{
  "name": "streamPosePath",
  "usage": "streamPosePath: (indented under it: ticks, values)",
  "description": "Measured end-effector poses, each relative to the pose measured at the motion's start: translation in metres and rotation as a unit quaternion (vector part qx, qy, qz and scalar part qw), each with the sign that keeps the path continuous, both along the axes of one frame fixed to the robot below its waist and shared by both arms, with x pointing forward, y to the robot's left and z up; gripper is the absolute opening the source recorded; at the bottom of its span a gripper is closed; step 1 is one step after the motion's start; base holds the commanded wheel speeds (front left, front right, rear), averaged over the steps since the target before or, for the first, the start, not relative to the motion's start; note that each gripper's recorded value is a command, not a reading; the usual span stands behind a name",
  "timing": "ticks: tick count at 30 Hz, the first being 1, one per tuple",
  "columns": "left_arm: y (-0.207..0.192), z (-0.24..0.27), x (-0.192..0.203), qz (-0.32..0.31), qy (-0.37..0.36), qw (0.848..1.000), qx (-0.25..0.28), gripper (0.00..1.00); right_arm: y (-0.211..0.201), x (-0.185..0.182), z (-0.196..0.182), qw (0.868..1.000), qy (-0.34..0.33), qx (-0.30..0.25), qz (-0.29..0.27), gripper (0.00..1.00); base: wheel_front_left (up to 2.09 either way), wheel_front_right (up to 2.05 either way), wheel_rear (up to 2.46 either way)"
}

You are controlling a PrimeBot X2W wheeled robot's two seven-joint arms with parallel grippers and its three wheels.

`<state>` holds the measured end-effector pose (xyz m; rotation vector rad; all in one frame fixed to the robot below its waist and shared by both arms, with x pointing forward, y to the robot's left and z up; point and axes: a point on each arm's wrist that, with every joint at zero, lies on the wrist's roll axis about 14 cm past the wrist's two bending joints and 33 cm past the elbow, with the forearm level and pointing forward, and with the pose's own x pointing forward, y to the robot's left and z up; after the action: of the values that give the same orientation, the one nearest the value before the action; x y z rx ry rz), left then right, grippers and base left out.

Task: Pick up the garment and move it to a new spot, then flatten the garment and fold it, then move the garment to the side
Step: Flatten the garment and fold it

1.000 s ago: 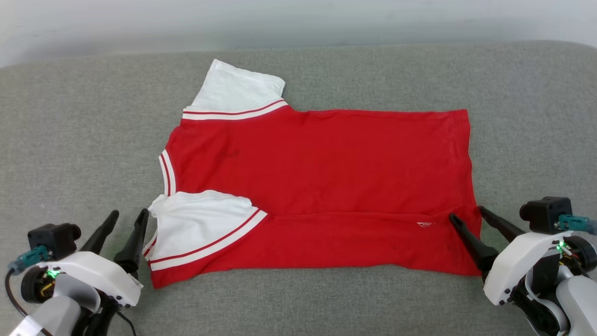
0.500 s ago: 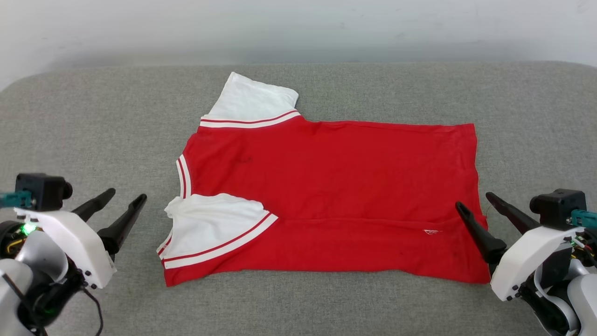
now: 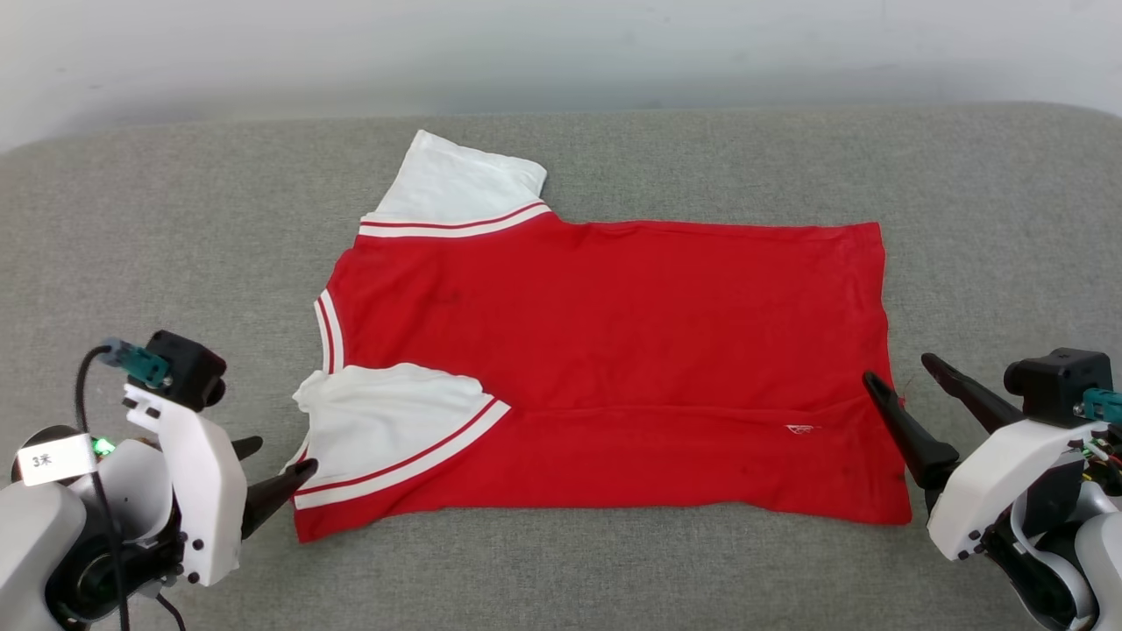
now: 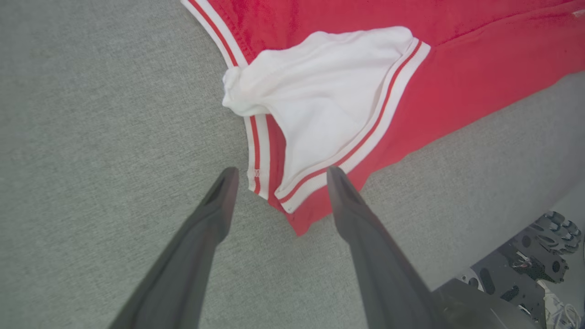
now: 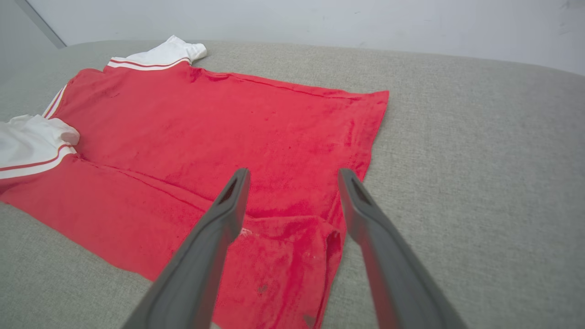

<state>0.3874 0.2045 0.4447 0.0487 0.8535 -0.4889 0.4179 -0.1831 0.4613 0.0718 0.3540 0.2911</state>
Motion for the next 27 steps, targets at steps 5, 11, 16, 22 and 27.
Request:
streamPosePath:
  ticks: [5,11,16,22,27]
  values:
    - [-0.002,-0.019,-0.003,-0.017,0.038,0.999,0.028,1.0,-0.004,-0.001,-0.003,1.0,0.004,-0.001,-0.006,1.0,0.0,0.0,0.0]
    - [0.001,-0.057,-0.01,-0.022,0.101,0.993,0.058,1.0,-0.006,-0.002,-0.009,1.0,0.013,-0.001,-0.011,1.0,0.0,0.0,0.0]
    - [0.006,-0.074,-0.014,-0.029,0.131,0.988,0.076,1.0,-0.009,0.001,-0.011,1.0,0.014,-0.003,-0.015,1.0,0.0,0.0,0.0]
    - [0.002,-0.083,-0.015,-0.035,0.143,0.986,0.078,0.22,-0.007,0.001,-0.012,1.0,0.015,-0.005,-0.013,1.0,0.0,0.0,0.0]
    - [-0.008,-0.077,-0.013,-0.029,0.128,0.99,0.05,0.0,-0.004,0.003,-0.005,1.0,0.008,-0.01,-0.004,1.0,0.0,0.0,0.0]
